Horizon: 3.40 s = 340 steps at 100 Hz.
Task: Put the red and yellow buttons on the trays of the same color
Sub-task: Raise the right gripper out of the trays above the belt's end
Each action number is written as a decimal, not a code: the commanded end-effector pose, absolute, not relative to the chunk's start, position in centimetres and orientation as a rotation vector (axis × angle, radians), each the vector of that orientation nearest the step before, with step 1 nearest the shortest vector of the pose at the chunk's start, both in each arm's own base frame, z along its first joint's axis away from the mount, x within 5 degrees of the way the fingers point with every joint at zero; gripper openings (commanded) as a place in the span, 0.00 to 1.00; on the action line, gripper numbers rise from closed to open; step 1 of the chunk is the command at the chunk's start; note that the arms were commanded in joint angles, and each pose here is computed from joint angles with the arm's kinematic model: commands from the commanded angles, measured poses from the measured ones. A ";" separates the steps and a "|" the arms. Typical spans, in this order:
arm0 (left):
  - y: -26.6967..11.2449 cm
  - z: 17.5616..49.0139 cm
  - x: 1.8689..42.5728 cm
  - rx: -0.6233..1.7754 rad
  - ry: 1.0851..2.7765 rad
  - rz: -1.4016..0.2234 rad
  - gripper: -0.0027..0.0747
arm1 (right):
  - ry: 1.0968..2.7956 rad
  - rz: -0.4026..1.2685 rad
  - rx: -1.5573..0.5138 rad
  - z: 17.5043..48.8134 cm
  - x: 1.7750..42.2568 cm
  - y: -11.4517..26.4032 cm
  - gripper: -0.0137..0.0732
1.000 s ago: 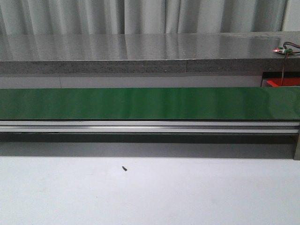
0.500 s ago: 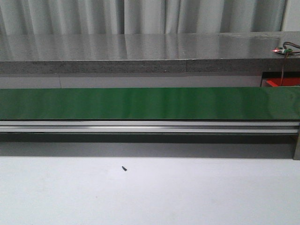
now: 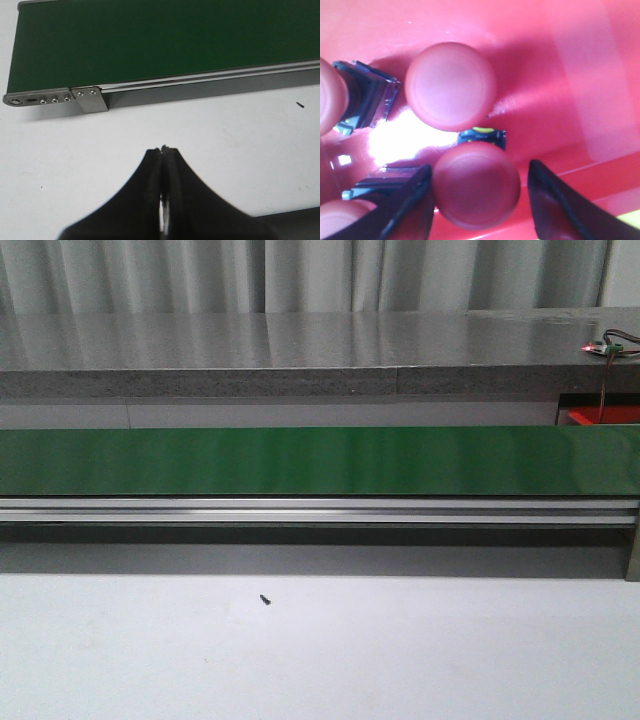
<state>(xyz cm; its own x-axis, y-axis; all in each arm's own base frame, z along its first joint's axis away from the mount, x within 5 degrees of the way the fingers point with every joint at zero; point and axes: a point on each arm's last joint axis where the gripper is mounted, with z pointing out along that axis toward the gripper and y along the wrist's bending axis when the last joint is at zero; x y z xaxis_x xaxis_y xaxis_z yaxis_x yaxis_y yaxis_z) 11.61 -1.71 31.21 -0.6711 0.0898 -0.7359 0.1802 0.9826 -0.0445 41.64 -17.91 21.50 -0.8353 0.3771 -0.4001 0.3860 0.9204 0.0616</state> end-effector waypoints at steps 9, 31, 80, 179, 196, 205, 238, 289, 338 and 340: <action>-1.9 32.4 11.9 0.175 2.231 -0.163 0.01 | 2.539 -0.063 0.506 26.7 41.1 -17.4 0.65; -1.9 32.4 11.9 0.175 2.231 -0.163 0.01 | 2.550 -0.054 0.488 27.9 40.6 -16.6 0.65; -1.9 32.4 11.9 0.175 2.231 -0.163 0.01 | 2.568 -0.117 0.253 34.0 38.3 -10.0 0.07; -1.9 32.4 11.9 0.175 2.231 -0.163 0.01 | 2.307 -0.017 0.085 38.0 27.9 -3.8 0.08; -1.9 32.4 11.9 0.175 2.231 -0.163 0.01 | 2.266 -0.030 0.042 37.8 26.3 -3.2 0.08; -1.9 32.4 11.9 0.175 2.231 -0.163 0.01 | 2.240 0.014 0.065 37.7 25.6 -2.8 0.08; -1.9 32.4 11.9 0.175 2.231 -0.163 0.01 | 2.154 0.075 0.092 37.2 23.6 -2.1 0.08; -1.9 32.4 11.9 0.175 2.231 -0.163 0.01 | 2.074 0.046 0.047 38.5 22.0 -1.8 0.08; -1.9 32.4 11.9 0.175 2.231 -0.163 0.01 | 2.041 0.045 0.016 39.4 20.8 -1.3 0.08; -1.9 32.4 11.9 0.175 2.231 -0.163 0.01 | 2.038 0.044 0.016 39.4 20.8 -1.3 0.08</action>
<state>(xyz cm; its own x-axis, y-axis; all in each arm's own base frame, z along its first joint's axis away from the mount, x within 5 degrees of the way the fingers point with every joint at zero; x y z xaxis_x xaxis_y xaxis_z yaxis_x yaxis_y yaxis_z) 11.61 -1.71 31.19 -0.6715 0.0898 -0.7355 0.1802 0.9826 -0.0445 21.23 -1.35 37.50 -0.5484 0.0366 -0.8354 -0.0099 0.9987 0.0503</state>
